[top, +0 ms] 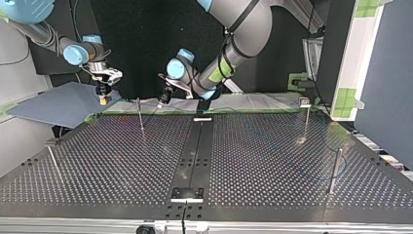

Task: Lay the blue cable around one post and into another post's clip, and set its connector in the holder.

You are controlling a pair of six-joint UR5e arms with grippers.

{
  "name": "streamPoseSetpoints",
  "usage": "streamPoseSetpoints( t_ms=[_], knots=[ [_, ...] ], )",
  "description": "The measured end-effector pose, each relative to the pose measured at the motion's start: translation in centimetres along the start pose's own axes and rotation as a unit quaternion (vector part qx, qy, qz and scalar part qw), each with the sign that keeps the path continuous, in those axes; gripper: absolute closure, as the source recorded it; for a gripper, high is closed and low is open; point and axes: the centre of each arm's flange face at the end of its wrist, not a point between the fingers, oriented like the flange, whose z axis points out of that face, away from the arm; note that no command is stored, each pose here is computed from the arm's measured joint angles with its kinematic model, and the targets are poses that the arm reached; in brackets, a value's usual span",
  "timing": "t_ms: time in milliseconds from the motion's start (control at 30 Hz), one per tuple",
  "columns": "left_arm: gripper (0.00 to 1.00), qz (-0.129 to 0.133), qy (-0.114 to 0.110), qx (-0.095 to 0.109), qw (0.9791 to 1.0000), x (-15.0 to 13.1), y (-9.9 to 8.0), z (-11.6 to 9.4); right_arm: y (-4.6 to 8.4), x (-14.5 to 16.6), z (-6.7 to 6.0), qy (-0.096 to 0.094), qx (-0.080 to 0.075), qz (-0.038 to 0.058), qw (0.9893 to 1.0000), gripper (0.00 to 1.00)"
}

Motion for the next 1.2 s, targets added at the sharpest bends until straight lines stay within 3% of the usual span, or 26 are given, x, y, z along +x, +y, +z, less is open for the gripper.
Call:
streamPoseSetpoints(
  t_ms=[733, 800, 867, 900, 967, 1000, 1067, 1100, 1167, 1200],
  knots=[
    [1.0, 0.013, 0.017, 0.005, 0.9998, 0.6, -0.9, -0.7, 0.3, -0.3, 0.2, -0.002, -0.001, 0.0011, 1.0, 0.99],
    [0.96, 0.015, 0.018, 0.005, 0.9997, 0.6, -0.9, -0.7, 0.2, -0.4, 0.2, -0.003, -0.001, 0.0013, 1.0, 0.99],
    [0.82, 0.018, 0.019, 0.005, 0.9996, 0.7, -0.9, -0.7, 0.2, -0.5, 0.2, -0.004, 0.0, 0.0012, 1.0, 0.99],
    [0.82, 0.019, 0.019, 0.005, 0.9996, 0.7, -1.0, -0.8, 0.2, -0.5, 0.2, -0.004, 0.0, 0.0011, 1.0, 0.99],
    [0.64, 0.022, 0.019, 0.006, 0.9996, 0.7, -1.0, -0.8, 0.1, -0.5, 0.2, -0.004, 0.0, 0.001, 1.0, 0.99],
    [0.64, 0.023, 0.019, 0.006, 0.9996, 0.7, -1.1, -0.8, 0.1, -0.5, 0.2, -0.004, 0.0, 0.001, 1.0, 0.99],
    [0.4, 0.023, 0.019, 0.007, 0.9995, 0.7, -1.2, -0.9, 0.1, -0.5, 0.2, -0.004, 0.0, 0.0009, 1.0, 0.99],
    [0.4, 0.023, 0.019, 0.008, 0.9995, 0.8, -1.3, -0.9, 0.1, -0.5, 0.2, -0.004, 0.001, 0.0009, 1.0, 0.99],
    [0.17, 0.023, 0.02, 0.009, 0.9995, 0.8, -1.5, -0.9, 0.0, -0.6, 0.2, -0.004, 0.001, 0.0011, 1.0, 0.99],
    [0.17, 0.023, 0.02, 0.01, 0.9995, 0.8, -1.6, -1.0, 0.0, -0.6, 0.2, -0.004, 0.001, 0.0012, 1.0, 0.99]
  ],
)
